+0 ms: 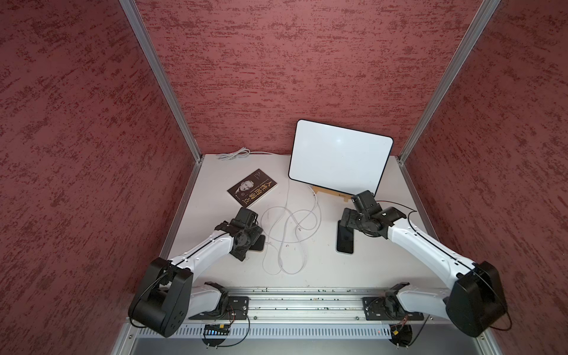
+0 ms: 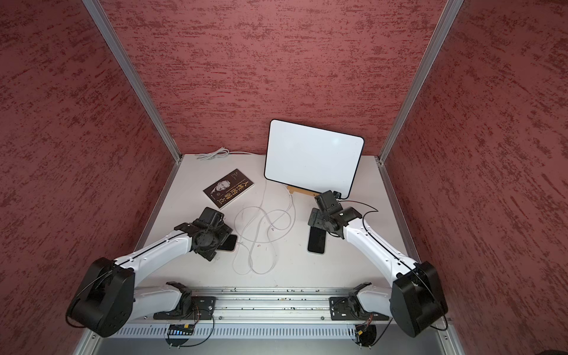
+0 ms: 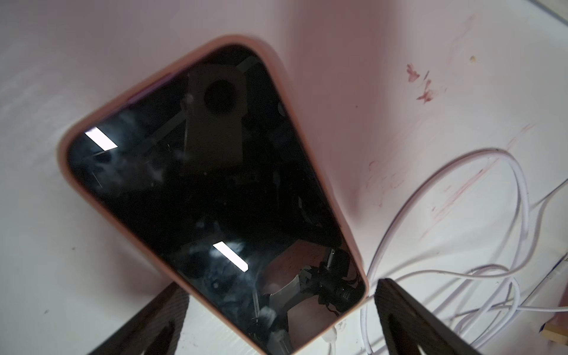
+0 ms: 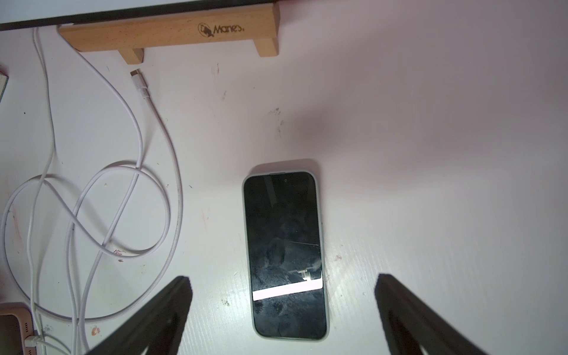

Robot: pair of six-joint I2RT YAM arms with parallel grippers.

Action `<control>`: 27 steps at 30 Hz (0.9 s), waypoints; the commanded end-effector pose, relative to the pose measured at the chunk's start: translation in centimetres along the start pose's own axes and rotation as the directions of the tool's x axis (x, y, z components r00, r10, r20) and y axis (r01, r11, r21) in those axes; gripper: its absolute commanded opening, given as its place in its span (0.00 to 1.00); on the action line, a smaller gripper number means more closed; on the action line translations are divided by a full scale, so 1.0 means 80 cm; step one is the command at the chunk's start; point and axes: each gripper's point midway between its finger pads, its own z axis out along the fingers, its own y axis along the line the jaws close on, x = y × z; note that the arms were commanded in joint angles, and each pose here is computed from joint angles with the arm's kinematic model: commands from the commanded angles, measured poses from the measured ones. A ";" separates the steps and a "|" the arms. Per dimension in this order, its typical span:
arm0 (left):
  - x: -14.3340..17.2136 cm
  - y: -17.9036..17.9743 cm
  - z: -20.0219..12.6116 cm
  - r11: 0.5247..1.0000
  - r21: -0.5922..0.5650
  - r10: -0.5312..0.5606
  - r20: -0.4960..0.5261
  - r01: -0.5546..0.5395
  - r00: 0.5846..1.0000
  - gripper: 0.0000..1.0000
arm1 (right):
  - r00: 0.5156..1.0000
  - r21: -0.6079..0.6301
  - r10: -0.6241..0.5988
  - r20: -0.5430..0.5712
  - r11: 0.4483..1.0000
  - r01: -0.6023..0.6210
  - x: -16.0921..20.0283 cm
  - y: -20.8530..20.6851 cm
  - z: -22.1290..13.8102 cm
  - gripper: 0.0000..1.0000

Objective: Unplug the charging cable from the phone
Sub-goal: Pick up the phone at the center of the board.

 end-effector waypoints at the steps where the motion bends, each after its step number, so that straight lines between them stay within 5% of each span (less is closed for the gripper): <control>1: -0.008 -0.004 0.005 0.999 -0.012 -0.044 0.016 0.044 0.999 1.00 | 1.000 0.018 0.003 0.030 1.000 -0.003 -0.001 -0.007 -0.006 0.99; 27: -0.017 0.005 0.026 0.957 -0.271 -0.106 -0.008 0.100 0.994 1.00 | 0.999 0.047 0.017 0.042 0.999 -0.019 -0.001 -0.014 -0.003 0.99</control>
